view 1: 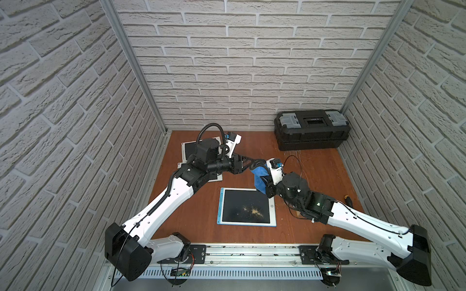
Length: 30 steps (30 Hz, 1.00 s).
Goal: Wipe the drawing tablet
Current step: Pick up the cleaning item at the center of the board, then wipe the dirt from the drawing tablet.
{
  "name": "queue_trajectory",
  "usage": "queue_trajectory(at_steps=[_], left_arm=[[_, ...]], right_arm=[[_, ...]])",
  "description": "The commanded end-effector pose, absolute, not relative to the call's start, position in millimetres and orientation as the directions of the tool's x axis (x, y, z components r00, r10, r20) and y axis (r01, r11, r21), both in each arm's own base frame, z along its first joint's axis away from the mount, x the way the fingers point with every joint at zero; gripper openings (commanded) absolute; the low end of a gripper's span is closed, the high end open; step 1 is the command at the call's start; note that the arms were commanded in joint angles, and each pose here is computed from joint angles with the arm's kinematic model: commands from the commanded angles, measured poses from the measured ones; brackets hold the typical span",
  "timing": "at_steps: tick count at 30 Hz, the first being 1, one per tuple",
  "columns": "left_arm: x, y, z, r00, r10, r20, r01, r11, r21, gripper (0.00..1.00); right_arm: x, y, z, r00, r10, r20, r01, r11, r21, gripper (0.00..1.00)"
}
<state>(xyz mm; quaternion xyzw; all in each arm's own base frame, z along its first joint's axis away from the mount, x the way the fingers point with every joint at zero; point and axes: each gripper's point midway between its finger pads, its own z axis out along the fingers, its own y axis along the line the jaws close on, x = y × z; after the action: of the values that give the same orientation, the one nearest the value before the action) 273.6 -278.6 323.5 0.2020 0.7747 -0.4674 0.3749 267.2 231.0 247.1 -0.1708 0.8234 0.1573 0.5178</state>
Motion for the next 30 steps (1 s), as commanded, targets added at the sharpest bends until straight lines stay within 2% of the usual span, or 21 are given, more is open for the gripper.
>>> queue_trajectory(at_steps=[1,3,6,9,12,14,17,20,22,24,27,30], left_arm=[[284,-255,330,-0.558,-0.088,-0.825,0.645,0.579,-0.499,0.95],[293,-241,325,-0.537,-0.136,-0.832,0.589,0.646,-0.486,0.98],[311,-202,304,-0.556,-0.275,-0.785,0.353,0.777,-0.522,0.98],[326,-186,291,-0.525,-0.295,-0.799,0.286,0.822,-0.492,0.98],[337,-178,262,-0.614,-0.217,-0.759,0.183,0.896,-0.404,0.98],[343,-174,230,-0.722,-0.14,-0.677,0.108,0.945,-0.31,0.91],[343,-171,191,-0.824,-0.068,-0.562,0.05,0.98,-0.192,0.93],[336,-172,183,-0.842,-0.001,-0.54,0.06,0.994,-0.095,0.98],[330,-167,186,-0.838,0.026,-0.546,0.048,0.998,-0.028,0.98],[322,-167,191,-0.84,0.015,-0.543,0.04,0.999,-0.035,0.98],[308,-169,201,-0.808,0.002,-0.589,0.05,0.997,-0.064,0.98],[287,-177,197,-0.779,0.031,-0.626,0.126,0.986,-0.109,0.91]], right_arm=[[264,201,245,-0.495,-0.147,-0.857,-0.371,0.927,0.056,0.03],[264,178,235,-0.568,-0.148,-0.81,-0.303,0.952,0.038,0.03],[258,160,225,-0.638,-0.103,-0.764,-0.27,0.958,0.096,0.03],[257,153,210,-0.699,-0.06,-0.712,-0.257,0.951,0.172,0.03],[258,164,183,-0.773,-0.116,-0.624,-0.3,0.933,0.198,0.03],[260,179,163,-0.824,-0.166,-0.542,-0.329,0.918,0.219,0.03],[269,196,145,-0.877,-0.157,-0.453,-0.301,0.916,0.265,0.03],[273,205,142,-0.897,-0.088,-0.433,-0.246,0.914,0.323,0.03],[277,200,143,-0.898,-0.045,-0.439,-0.201,0.928,0.314,0.03],[280,190,151,-0.898,-0.018,-0.44,-0.154,0.949,0.275,0.03],[282,190,159,-0.889,-0.029,-0.458,-0.169,0.949,0.267,0.03],[284,196,149,-0.894,-0.051,-0.444,-0.186,0.945,0.267,0.03]])
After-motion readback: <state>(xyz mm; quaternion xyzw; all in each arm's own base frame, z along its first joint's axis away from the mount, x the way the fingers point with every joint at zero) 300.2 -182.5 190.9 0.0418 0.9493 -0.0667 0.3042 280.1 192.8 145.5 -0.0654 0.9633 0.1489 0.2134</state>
